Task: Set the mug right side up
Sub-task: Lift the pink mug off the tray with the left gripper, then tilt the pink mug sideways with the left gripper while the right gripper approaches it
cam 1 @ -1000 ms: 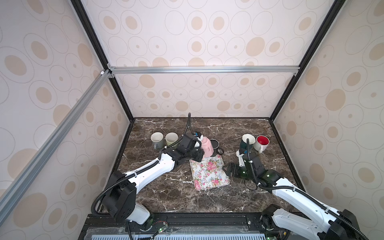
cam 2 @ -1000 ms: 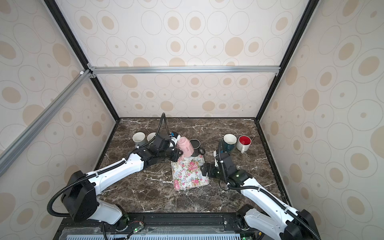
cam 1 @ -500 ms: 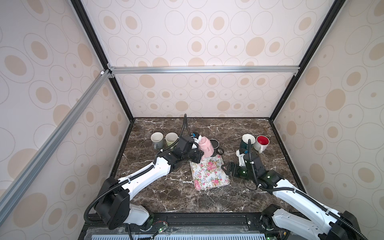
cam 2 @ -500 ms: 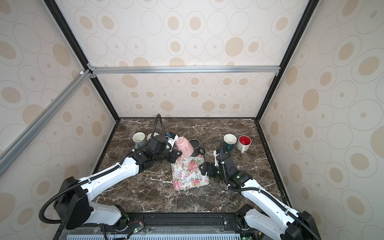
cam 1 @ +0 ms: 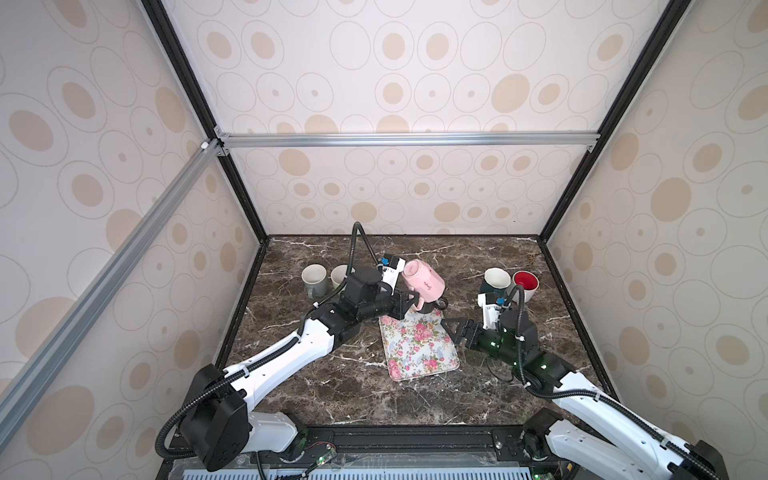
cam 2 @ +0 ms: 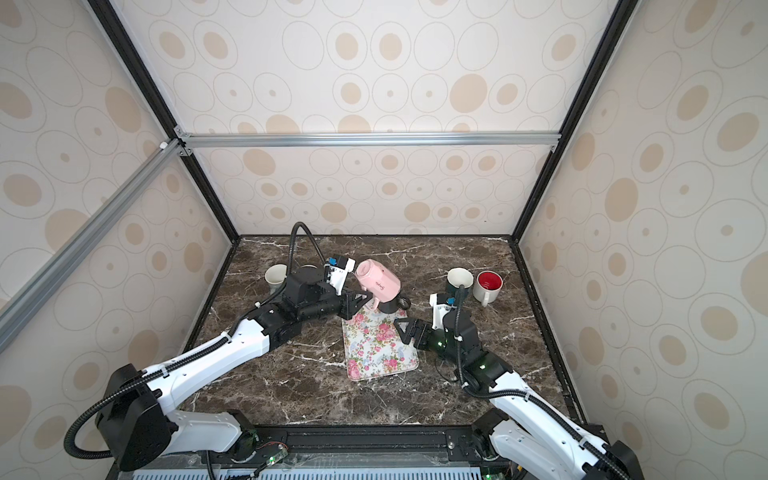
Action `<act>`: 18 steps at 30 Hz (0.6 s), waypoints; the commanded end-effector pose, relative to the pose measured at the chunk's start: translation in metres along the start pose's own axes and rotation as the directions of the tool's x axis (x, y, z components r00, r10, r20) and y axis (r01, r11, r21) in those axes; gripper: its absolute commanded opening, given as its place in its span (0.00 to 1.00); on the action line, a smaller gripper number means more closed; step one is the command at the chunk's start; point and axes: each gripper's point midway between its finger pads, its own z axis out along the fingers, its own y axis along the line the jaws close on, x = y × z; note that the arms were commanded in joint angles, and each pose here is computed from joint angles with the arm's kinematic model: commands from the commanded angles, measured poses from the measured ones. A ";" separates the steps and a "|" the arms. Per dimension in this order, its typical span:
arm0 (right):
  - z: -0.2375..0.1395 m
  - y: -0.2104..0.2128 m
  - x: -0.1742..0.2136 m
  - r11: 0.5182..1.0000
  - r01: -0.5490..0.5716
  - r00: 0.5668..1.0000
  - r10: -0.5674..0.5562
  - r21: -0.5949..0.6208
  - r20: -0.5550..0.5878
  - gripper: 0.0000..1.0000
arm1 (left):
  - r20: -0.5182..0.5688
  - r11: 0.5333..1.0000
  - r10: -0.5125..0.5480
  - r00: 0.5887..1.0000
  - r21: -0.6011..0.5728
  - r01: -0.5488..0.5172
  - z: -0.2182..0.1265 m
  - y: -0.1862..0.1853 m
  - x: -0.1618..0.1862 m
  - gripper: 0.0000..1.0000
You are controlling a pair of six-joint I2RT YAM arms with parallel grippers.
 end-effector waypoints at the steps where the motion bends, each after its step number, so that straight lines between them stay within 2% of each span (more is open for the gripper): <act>1: -0.003 0.017 -0.016 0.997 0.034 0.997 -0.029 -0.068 0.070 0.93 | 0.196 0.984 0.027 0.980 0.169 -0.061 -0.021 -0.047 -0.054 0.00; 9: -0.004 0.045 -0.029 0.977 0.086 0.990 -0.062 -0.195 0.127 0.92 | 0.265 0.954 0.012 0.964 0.286 -0.090 -0.030 -0.069 -0.066 0.00; 18: -0.006 0.058 -0.038 0.964 0.125 0.983 -0.089 -0.235 0.158 0.93 | 0.281 0.939 -0.022 0.959 0.336 -0.077 -0.032 -0.075 -0.068 0.00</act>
